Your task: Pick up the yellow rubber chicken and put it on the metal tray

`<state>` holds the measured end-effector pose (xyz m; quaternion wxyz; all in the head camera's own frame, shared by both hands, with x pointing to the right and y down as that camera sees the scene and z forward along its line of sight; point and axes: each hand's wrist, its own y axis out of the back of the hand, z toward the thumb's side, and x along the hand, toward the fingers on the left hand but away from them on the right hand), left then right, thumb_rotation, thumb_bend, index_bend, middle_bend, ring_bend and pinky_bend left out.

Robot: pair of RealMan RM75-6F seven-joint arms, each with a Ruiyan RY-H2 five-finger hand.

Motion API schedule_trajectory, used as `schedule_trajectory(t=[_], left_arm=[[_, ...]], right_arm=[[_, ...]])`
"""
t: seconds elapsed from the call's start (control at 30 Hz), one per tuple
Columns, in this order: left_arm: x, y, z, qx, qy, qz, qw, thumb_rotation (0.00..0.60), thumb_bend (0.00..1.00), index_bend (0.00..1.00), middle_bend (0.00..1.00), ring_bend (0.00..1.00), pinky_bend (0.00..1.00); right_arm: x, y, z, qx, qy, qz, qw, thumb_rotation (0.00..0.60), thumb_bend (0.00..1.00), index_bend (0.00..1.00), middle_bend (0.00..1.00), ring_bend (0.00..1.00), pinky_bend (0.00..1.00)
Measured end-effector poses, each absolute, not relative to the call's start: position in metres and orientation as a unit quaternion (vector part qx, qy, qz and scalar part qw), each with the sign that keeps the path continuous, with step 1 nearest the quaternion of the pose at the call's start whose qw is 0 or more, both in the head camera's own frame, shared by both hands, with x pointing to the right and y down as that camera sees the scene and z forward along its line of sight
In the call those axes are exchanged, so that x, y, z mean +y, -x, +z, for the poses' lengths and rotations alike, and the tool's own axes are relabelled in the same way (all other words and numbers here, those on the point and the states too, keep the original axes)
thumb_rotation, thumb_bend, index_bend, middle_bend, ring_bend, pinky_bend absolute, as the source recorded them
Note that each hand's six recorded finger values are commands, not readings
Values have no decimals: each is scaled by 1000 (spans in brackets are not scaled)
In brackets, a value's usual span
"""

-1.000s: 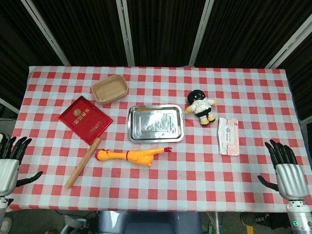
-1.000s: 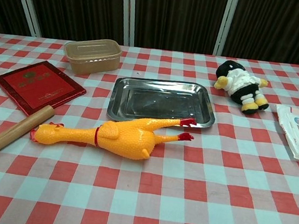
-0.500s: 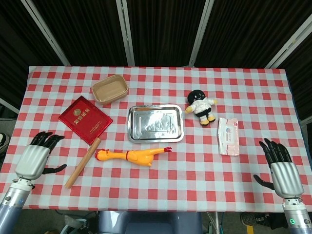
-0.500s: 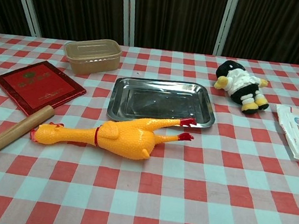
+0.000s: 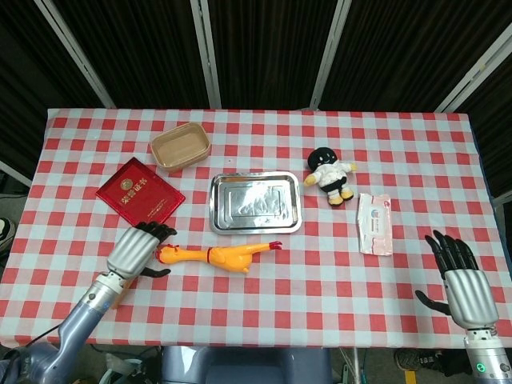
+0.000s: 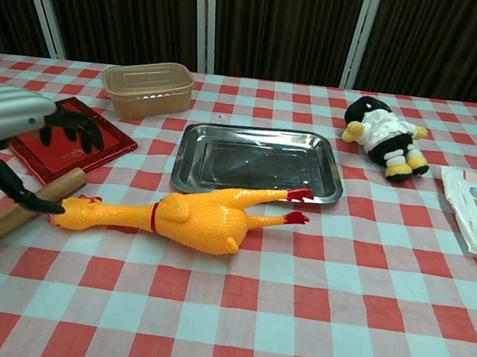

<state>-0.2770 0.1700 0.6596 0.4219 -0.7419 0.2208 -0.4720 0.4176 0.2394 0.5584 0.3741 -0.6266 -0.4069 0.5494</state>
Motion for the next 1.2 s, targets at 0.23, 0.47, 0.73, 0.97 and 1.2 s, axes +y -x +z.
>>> schedule_trajectory(t=[0.23,0.47,0.73,0.97,1.2], left_arm=[[171,244,683,197,746,-477,421,600,108,290,289,250,338],[170,230,695,199,748,-482,409,600,160,323,301,251,333],[175,210,712,185,758,-490,388,600,200,343,317,260,333],[175,201,723,180,761,-495,377,600,284,380,363,298,334],[176,201,720,186,766,-487,376,600,300,394,383,316,344]], right_arm=[[242,-422,556,-413,623,550,372,600,169,0,36,46,75],[245,-426,557,-414,624,553,366,600,170,0,35,47,75],[245,-428,557,-414,627,551,363,600,169,0,36,46,75],[247,-431,556,-413,624,556,361,600,169,0,35,46,75],[248,-431,554,-417,621,558,360,600,169,0,36,47,75]])
